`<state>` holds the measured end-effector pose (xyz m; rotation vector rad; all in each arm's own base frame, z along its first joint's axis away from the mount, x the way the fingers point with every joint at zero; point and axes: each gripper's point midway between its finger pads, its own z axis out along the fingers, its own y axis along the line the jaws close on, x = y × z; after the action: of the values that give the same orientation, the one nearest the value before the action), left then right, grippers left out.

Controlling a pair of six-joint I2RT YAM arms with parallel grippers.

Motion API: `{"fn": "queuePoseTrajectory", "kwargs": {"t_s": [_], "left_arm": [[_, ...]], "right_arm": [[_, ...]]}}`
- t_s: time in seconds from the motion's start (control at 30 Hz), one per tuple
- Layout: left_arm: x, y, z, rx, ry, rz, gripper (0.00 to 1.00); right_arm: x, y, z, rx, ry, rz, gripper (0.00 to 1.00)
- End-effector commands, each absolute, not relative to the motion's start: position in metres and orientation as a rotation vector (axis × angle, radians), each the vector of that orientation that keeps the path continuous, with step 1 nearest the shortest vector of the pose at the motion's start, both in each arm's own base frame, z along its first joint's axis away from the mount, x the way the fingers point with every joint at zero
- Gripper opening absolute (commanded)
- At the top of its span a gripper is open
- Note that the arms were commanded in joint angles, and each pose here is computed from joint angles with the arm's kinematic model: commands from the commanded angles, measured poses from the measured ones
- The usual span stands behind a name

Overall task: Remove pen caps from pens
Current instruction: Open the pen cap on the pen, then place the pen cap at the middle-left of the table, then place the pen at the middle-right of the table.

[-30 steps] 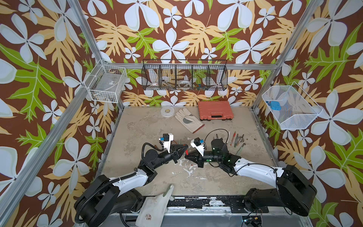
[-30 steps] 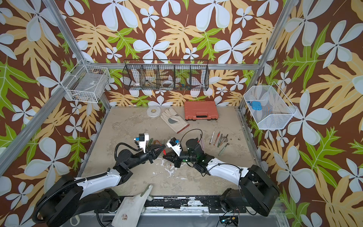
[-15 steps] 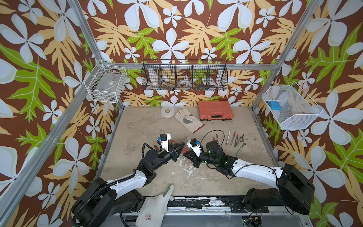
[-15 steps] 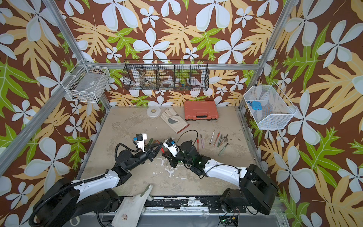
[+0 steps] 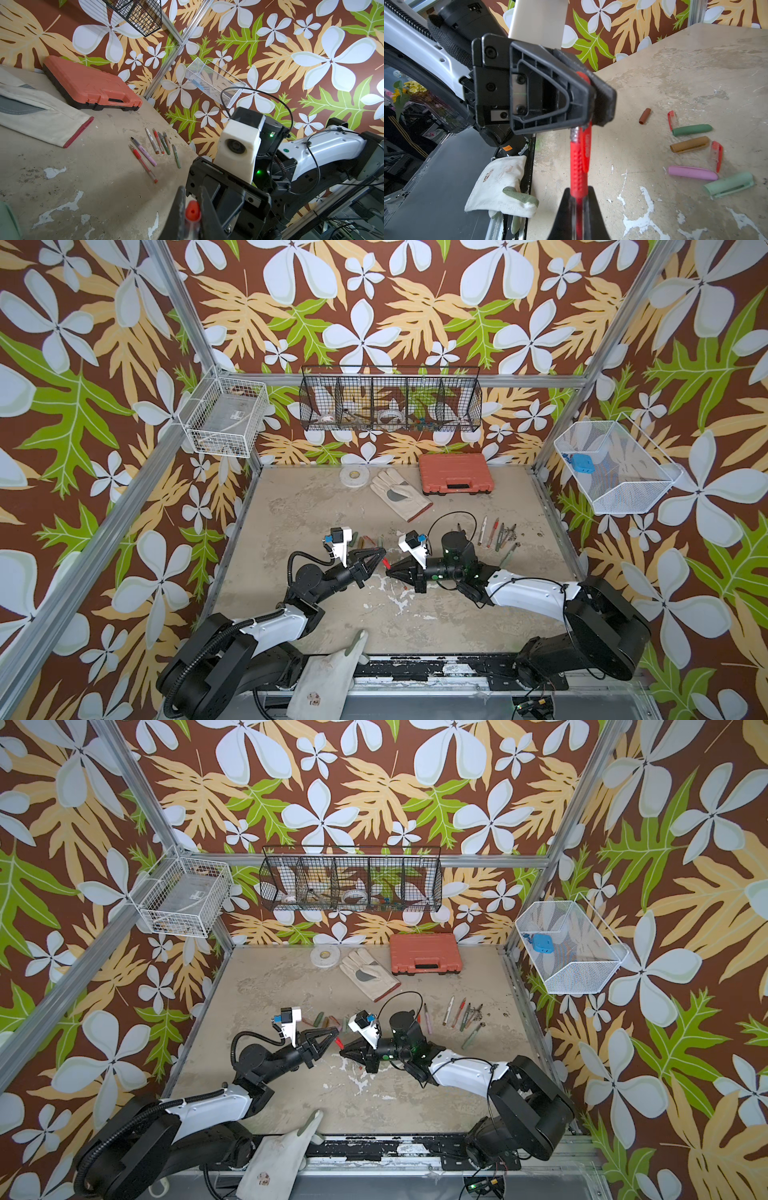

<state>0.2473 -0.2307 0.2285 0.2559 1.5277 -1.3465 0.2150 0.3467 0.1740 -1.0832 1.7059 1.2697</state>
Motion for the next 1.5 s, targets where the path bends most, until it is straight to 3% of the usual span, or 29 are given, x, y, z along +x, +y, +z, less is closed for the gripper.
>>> {"fn": "queuePoseTrajectory", "kwargs": {"t_s": [0.0, 0.3, 0.77, 1.1, 1.47], "left_arm": [[0.252, -0.22, 0.254, 0.218, 1.413, -1.32, 0.0], [0.263, -0.216, 0.247, 0.157, 1.462, -1.277, 0.0], [0.265, -0.206, 0.249, 0.127, 1.458, -1.228, 0.0], [0.309, -0.172, 0.202, -0.133, 1.69, -0.906, 0.0], [0.347, -0.128, 0.135, -0.387, 1.976, -0.444, 0.0]], "right_arm": [[0.223, 0.343, 0.154, -1.059, 1.826, 1.146, 0.0], [0.241, 0.333, 0.157, -0.97, 1.822, 0.651, 0.0], [0.229, 0.336, 0.158, -1.017, 1.804, 0.865, 0.0], [0.291, 0.26, 0.157, -0.576, 1.926, 0.71, 0.0], [0.341, 0.177, 0.113, -0.113, 2.17, 0.49, 0.0]]}}
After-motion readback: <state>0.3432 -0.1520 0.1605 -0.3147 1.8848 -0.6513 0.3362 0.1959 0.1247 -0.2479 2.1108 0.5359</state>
